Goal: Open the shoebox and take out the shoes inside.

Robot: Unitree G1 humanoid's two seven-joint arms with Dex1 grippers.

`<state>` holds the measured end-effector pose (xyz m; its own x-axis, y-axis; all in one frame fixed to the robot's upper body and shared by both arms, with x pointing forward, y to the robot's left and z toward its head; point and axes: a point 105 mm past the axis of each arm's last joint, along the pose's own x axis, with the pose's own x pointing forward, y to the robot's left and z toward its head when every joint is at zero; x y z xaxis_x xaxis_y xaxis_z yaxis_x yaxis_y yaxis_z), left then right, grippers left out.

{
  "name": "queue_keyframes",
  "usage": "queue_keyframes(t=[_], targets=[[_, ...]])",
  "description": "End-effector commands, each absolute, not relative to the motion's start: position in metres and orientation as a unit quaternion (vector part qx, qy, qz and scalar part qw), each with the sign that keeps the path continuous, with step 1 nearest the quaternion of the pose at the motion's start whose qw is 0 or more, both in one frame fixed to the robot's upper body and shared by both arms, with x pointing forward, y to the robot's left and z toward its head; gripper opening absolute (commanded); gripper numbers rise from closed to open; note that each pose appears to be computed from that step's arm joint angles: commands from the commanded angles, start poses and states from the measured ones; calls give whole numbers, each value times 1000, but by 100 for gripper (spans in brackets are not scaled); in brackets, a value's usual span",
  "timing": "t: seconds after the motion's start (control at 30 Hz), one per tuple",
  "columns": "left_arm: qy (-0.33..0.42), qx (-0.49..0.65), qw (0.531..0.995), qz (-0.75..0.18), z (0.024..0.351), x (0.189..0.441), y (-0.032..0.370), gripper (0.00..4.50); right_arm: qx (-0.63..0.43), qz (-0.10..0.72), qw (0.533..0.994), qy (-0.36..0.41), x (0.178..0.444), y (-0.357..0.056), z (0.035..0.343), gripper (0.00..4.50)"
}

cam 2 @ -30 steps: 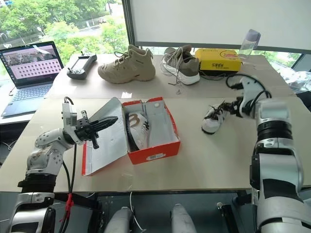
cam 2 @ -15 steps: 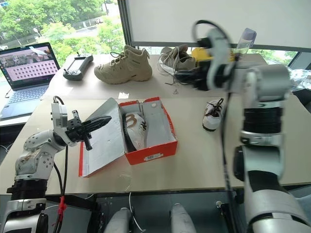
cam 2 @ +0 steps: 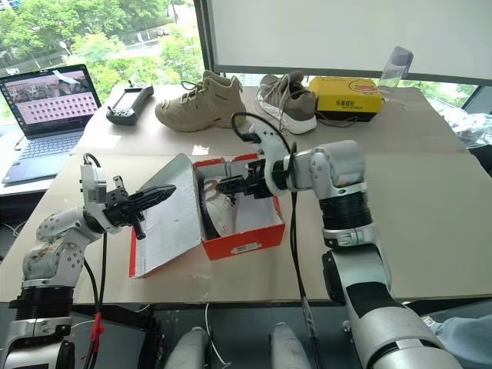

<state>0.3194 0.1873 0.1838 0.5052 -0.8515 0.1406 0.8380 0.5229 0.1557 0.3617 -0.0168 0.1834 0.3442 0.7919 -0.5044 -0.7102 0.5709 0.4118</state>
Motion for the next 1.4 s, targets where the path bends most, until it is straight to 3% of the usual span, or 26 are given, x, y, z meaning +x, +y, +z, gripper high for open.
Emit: queue_keyframes(t=[0.03, 0.23, 0.53, 0.67, 0.97, 1.2, 1.4], targets=[[-118, 42, 865, -486, 192, 317, 187, 0, 64, 477, 809, 338, 363, -1, 182, 446], [-115, 43, 866, -486, 191, 317, 186, 0, 84, 475, 798, 362, 369, 16, 161, 446], [-115, 46, 865, -486, 193, 319, 185, 0, 70, 432, 818, 373, 383, 3, 135, 446], [-114, 48, 865, -486, 193, 320, 185, 0, 64, 431, 820, 371, 384, 0, 133, 355], [-113, 50, 864, -488, 193, 322, 183, 0, 77, 440, 818, 362, 384, -1, 144, 79], [-112, 52, 864, -489, 193, 323, 183, 0, 109, 467, 812, 333, 379, -6, 181, 79], [-110, 53, 864, -488, 191, 323, 184, 0, 130, 446, 832, 302, 379, -28, 208, 79]])
